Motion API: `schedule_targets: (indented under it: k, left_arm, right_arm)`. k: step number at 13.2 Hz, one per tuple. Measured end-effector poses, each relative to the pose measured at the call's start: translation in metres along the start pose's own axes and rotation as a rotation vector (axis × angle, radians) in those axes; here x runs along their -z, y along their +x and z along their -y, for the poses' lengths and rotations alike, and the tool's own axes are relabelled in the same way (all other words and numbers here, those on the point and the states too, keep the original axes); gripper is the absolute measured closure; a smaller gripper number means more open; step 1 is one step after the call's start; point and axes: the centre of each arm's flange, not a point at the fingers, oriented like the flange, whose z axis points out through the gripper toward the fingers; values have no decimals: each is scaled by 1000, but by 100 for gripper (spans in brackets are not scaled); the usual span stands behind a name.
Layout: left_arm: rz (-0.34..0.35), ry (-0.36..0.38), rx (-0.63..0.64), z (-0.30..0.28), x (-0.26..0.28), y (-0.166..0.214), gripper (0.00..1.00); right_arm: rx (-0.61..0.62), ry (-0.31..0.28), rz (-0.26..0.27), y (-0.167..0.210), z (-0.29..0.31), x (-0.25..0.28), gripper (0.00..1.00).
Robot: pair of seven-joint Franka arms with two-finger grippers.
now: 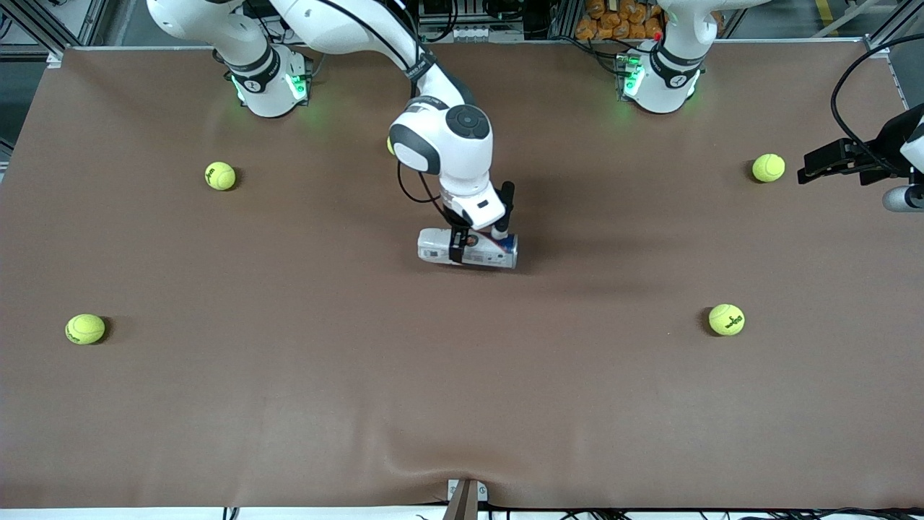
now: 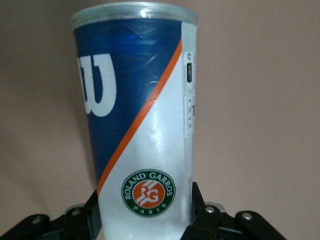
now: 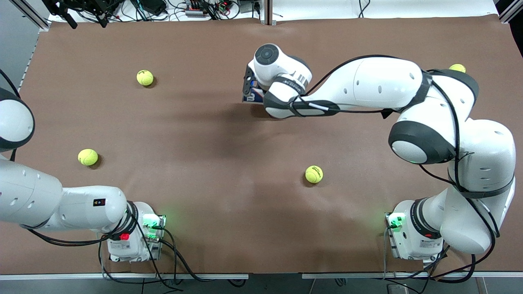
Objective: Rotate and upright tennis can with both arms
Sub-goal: 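Drag the can with the right gripper toward the table middle, then release the can and retract the right gripper while the left gripper approaches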
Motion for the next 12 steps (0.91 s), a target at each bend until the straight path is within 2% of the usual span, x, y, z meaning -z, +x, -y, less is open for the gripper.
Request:
schedule_targets:
  k: [2,4,5,9,12]
  left_arm:
    - [4,-24,-2,-2,-2,0,0]
    - [10,-47,-3,-4,-5,1,0]
    - [12,-66,-2,-3,-7,1,0]
    - [44,-165,20,3,-24,6,0]
    - [76,-244,27,2,-41,12,0]
  right_arm:
    - [20,-7,-25,6,7,-9,28]
    - [13,-5,-36,7,7,-19,14]
    - [1,2,-40,7,6,-22,2]
    - [-55,27,-83,14,-2,-9,0]
    - [-77,35,-86,17,-12,19,0]
